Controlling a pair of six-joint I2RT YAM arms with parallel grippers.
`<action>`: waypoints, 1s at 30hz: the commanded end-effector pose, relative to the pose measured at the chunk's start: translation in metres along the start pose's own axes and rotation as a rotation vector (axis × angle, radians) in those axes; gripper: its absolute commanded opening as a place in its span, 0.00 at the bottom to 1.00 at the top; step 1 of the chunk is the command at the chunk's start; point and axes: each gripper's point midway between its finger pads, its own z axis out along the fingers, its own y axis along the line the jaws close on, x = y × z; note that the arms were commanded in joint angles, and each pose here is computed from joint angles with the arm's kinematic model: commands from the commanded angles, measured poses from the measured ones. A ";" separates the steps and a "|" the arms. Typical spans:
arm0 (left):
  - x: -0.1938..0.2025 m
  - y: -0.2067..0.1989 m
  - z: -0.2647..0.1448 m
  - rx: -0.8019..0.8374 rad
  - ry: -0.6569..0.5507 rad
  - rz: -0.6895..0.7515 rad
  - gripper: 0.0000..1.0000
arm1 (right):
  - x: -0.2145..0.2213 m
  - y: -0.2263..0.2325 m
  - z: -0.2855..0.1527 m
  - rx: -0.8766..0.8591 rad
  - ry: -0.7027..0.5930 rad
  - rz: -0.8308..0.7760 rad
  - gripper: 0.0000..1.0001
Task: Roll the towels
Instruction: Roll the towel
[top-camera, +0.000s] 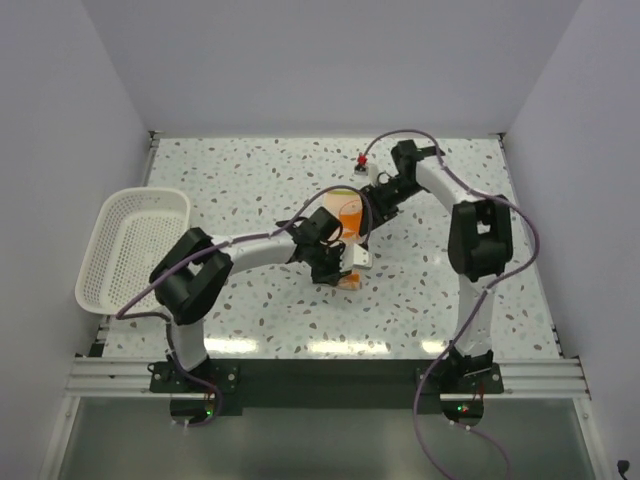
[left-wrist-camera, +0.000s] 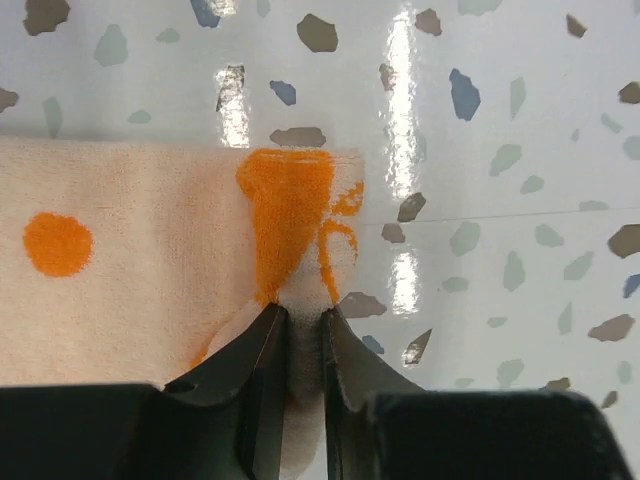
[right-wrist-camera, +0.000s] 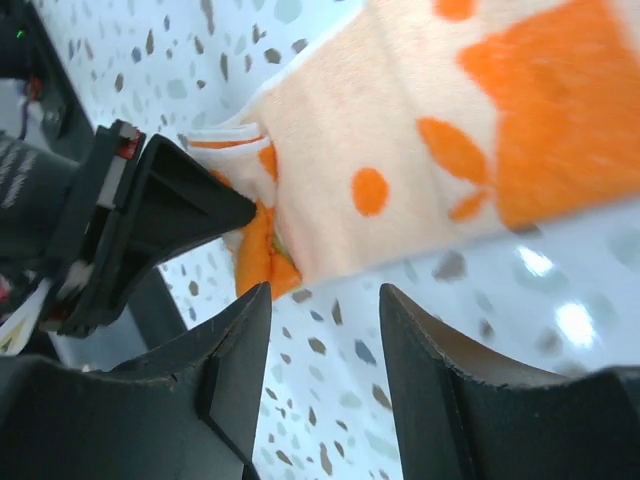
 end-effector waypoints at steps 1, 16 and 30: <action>0.031 -0.051 0.009 0.289 0.123 -0.332 0.03 | -0.023 0.004 -0.048 0.143 -0.162 -0.067 0.50; 0.070 0.013 0.047 0.413 0.250 -0.793 0.11 | 0.040 0.055 -0.042 0.306 -0.134 -0.386 0.47; 0.088 0.018 0.063 0.426 0.278 -0.838 0.25 | 0.047 0.047 0.039 0.455 0.046 -0.865 0.43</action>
